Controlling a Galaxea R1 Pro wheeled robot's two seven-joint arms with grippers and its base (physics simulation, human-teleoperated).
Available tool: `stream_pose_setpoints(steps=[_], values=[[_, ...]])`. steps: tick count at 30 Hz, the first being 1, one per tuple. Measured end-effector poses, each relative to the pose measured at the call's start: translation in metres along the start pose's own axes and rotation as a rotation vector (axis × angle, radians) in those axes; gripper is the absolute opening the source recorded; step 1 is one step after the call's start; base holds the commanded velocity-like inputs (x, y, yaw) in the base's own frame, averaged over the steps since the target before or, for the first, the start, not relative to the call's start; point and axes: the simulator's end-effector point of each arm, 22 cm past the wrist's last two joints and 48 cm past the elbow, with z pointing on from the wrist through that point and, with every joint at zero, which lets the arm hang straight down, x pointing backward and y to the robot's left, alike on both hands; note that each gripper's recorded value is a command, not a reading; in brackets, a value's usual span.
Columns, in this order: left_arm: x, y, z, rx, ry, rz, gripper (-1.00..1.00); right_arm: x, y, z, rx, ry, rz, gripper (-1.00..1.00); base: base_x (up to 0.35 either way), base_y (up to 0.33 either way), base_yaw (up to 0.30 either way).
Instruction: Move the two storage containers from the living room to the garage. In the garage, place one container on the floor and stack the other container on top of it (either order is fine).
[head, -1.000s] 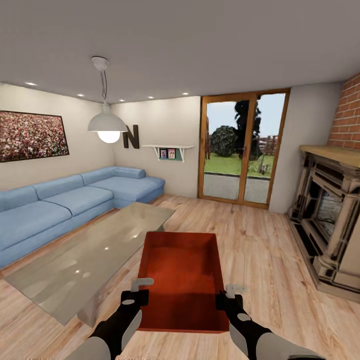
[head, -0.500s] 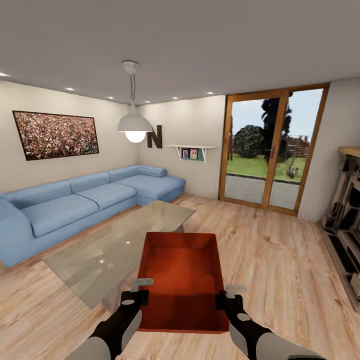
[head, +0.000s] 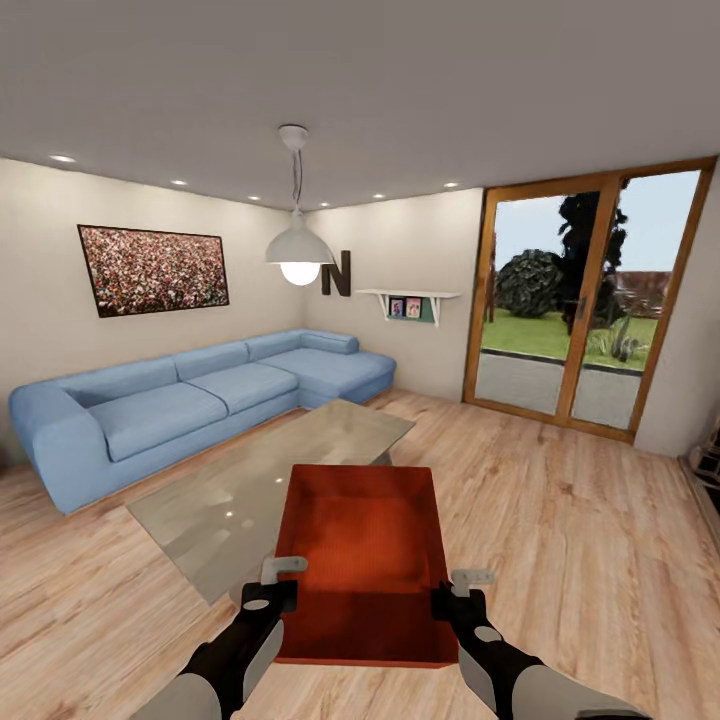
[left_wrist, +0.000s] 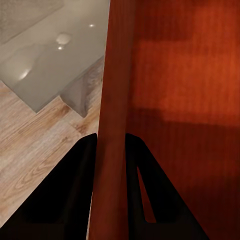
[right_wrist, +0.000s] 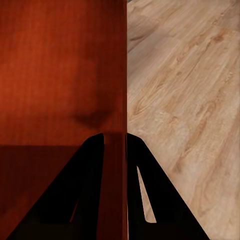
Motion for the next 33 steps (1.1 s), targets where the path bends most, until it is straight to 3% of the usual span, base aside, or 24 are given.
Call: stream_pose_setpoints(steps=[22,33], values=[[0.0030,0.0003,0.0002,-0.001,0.007,-0.002,-1.00,0.0016,0.0003,0.0000,0.000,0.008,-0.004,-1.00,0.000,0.000,0.003],[0.0034,0.0003,0.0002,-0.001,0.008,-0.003,-1.00,0.0017,0.0002,0.0001,-0.001,0.009,-0.004,-1.00,0.000,0.000,0.248]])
